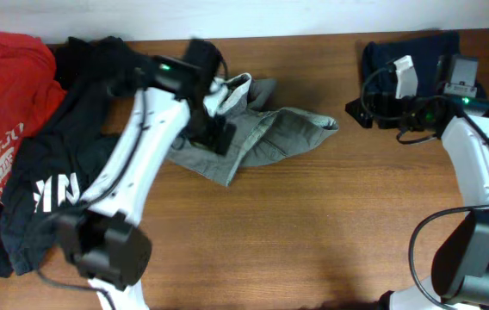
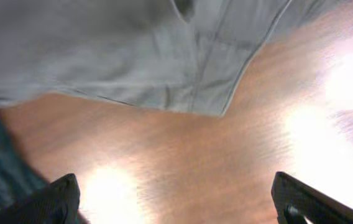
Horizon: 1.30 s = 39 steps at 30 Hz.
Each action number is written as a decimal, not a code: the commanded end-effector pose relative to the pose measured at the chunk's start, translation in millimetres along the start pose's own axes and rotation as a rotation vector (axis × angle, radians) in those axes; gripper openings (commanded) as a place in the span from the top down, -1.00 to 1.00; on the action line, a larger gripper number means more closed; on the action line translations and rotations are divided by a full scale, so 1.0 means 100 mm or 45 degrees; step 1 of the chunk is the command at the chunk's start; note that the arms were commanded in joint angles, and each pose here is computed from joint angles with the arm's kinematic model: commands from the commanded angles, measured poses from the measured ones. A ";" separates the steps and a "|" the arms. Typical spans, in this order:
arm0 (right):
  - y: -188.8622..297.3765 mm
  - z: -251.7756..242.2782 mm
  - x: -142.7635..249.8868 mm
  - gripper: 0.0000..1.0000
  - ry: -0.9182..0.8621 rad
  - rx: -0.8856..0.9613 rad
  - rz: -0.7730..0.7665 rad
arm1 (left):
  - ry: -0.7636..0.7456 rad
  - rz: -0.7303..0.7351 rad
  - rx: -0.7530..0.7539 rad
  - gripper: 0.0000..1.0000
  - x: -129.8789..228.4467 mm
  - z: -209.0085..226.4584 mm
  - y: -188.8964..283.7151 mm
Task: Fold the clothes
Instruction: 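Carry the grey shorts right and lay them on the table center, then grasp the shorts' waistband corners with both grippers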
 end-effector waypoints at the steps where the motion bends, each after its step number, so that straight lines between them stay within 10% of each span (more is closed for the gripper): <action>1: -0.06 0.03 -0.06 -0.84 0.047 0.065 0.013 | -0.127 0.107 0.022 -0.96 0.16 -0.18 -0.30; 26: -0.21 -0.01 -0.09 -0.84 0.051 0.082 0.012 | 0.005 -0.144 -0.332 -0.46 0.08 -0.12 -1.28; 29: -0.21 -0.01 -0.10 -0.84 0.056 0.084 0.004 | 0.001 -0.119 -0.337 -0.10 0.16 -0.10 -1.37; 33: -0.21 -0.03 -0.12 -0.82 0.057 0.099 -0.005 | 0.001 -0.092 -0.333 0.95 0.24 -0.10 -1.44; 39: -0.31 -0.30 -0.07 -0.77 -0.137 0.252 0.009 | 0.004 -0.080 -0.336 0.99 0.26 -0.09 -1.44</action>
Point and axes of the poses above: each gripper's point midway between its finger pads, its own y axis back along the fingers, its own z axis along the line the jaws close on, x = y × z, the point moved 3 cm from there along y, back along the fingers, and after that the axes turned 5 degrees about y, right-handed, at the moved point
